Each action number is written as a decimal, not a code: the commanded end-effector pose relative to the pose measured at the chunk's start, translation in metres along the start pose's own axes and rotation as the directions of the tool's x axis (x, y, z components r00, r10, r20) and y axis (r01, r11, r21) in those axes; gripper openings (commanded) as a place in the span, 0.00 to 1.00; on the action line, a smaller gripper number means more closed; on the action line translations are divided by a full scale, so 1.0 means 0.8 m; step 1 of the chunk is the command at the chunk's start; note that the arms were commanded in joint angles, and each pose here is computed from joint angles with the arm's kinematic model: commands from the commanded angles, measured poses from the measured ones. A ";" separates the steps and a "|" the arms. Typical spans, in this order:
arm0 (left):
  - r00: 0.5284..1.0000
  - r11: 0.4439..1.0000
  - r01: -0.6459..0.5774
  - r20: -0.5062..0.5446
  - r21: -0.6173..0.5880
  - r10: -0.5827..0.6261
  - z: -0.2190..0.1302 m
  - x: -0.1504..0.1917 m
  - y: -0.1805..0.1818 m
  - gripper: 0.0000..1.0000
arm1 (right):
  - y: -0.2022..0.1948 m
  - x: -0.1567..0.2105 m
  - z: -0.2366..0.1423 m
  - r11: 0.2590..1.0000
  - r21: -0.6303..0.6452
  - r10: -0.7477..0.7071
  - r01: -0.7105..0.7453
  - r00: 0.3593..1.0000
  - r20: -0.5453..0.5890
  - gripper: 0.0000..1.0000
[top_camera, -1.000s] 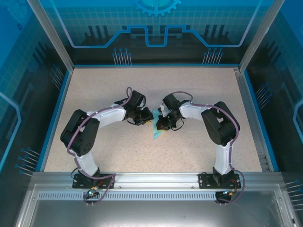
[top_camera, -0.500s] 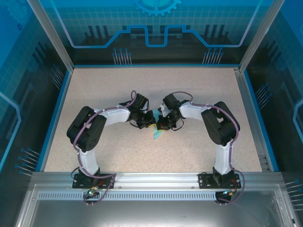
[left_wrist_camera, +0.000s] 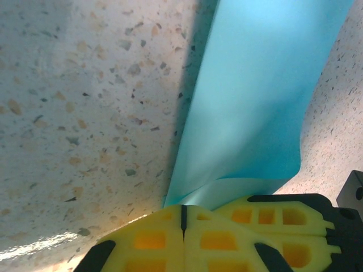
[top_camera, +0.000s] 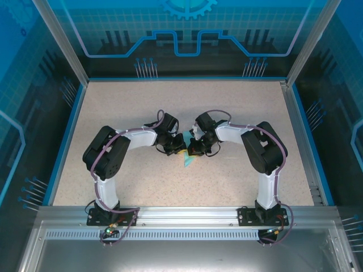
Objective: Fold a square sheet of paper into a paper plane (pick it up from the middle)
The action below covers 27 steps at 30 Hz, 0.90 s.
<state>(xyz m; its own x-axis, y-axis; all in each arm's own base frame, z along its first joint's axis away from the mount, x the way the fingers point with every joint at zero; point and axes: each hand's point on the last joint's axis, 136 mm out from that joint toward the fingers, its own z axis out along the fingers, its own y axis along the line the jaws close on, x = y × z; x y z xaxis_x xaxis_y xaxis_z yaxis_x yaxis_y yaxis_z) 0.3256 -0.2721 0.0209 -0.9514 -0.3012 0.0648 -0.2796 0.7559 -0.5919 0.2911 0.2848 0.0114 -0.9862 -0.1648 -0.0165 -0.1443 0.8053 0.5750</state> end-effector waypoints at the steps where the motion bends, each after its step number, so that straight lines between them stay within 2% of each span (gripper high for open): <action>1: 0.999 0.997 0.023 -0.035 -0.072 -0.025 0.012 0.009 0.021 0.00 | -0.013 0.009 0.002 0.999 0.022 0.042 -0.042 0.999 -0.017 0.03; 10: 0.998 0.988 0.030 -0.049 -0.154 -0.038 0.018 0.018 0.049 0.00 | 0.013 -0.006 -0.031 0.997 -0.073 0.020 -0.014 0.997 0.077 0.04; 19: 0.997 0.981 0.027 -0.060 -0.194 -0.039 0.022 0.022 0.061 0.00 | -0.021 -0.001 -0.020 0.995 -0.061 0.079 -0.075 0.995 0.066 0.04; 27: 0.998 0.971 0.025 -0.057 -0.236 -0.040 0.019 0.024 0.071 0.00 | -0.050 0.006 -0.013 0.991 0.005 0.132 -0.133 0.990 0.053 0.04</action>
<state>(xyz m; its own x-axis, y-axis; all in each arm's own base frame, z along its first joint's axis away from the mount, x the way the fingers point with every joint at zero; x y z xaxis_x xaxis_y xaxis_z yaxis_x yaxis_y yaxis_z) 0.3243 -0.2701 0.0140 -0.9564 -0.2875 0.0523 -0.2676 0.7899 -0.5517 0.2955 0.2612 0.0120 -0.9976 -0.0640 -0.0251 -0.0660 0.7924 0.6064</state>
